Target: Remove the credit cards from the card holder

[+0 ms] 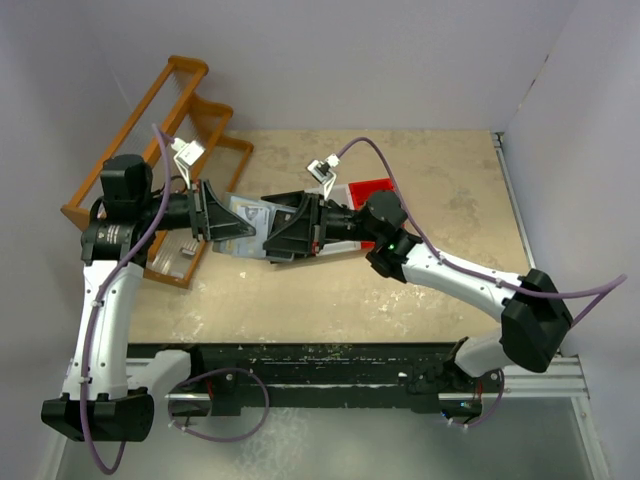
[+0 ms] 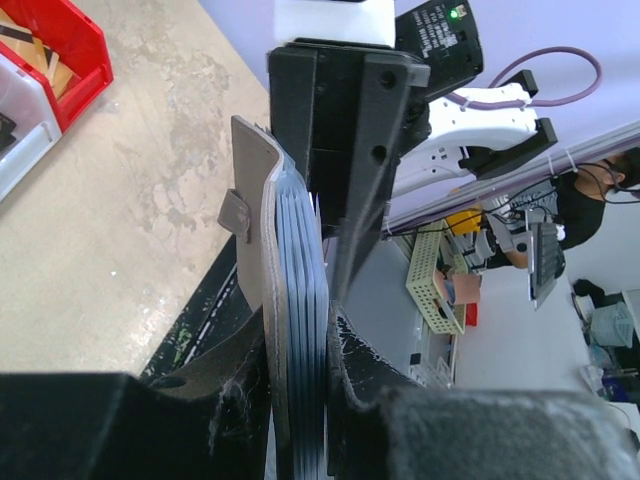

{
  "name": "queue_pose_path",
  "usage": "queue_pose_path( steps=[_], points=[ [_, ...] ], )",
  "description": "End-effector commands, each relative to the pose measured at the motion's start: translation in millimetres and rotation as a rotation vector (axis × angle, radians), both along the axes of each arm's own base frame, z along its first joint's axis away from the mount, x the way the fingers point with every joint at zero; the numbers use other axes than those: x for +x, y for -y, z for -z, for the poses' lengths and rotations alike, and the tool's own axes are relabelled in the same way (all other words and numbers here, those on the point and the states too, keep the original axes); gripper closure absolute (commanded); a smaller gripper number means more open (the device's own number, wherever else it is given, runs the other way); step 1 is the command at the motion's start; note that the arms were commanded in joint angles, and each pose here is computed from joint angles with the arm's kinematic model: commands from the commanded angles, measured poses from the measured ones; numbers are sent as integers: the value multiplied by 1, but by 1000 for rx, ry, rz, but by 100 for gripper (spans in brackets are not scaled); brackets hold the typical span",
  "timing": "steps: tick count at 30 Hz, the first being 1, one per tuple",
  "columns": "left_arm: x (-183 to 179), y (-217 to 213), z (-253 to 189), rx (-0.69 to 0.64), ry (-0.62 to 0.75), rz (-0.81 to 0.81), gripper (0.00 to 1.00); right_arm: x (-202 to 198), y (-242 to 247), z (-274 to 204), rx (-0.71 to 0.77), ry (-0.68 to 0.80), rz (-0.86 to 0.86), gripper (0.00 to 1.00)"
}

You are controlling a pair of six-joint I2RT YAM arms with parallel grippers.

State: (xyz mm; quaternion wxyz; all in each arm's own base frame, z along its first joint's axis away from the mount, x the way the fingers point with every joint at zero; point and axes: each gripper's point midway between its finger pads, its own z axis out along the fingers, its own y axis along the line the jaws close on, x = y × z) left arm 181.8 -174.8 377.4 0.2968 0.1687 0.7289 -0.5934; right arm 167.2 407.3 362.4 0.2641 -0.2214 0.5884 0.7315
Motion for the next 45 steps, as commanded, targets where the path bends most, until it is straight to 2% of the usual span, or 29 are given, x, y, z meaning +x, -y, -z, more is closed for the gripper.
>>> queue_pose_path(
  steps=[1,3,7,13,16,25,34,35,37,38,40,42,45],
  points=[
    [-32,4,-20,-66,38,133,85,4,-5,-22,75,21,19,82],
    [-33,4,-19,-63,46,128,82,6,-5,-22,77,12,25,89],
    [-35,4,-16,-62,60,133,64,7,-5,-18,78,-7,36,100],
    [-43,4,-9,-82,52,184,57,3,-2,-15,80,-17,28,100],
    [-48,3,-10,-97,54,215,58,0,0,1,55,-42,19,100],
    [-53,3,-14,-108,54,240,76,-5,9,10,52,-52,33,100],
    [-53,3,-15,-101,59,224,77,-4,12,11,53,-51,56,100],
    [-53,3,-15,-100,60,224,78,-2,11,7,65,-45,62,95],
    [-53,3,-15,-101,58,223,79,1,10,-3,97,-31,70,76],
    [-49,4,-13,-91,56,202,80,2,9,-7,107,-31,69,71],
    [-47,4,-13,-87,57,193,81,2,8,-11,125,-31,64,68],
    [-47,4,-12,-84,58,187,82,3,6,-15,135,-30,59,70],
    [-46,4,-13,-83,57,184,82,3,6,-14,139,-36,54,86]
  ],
)
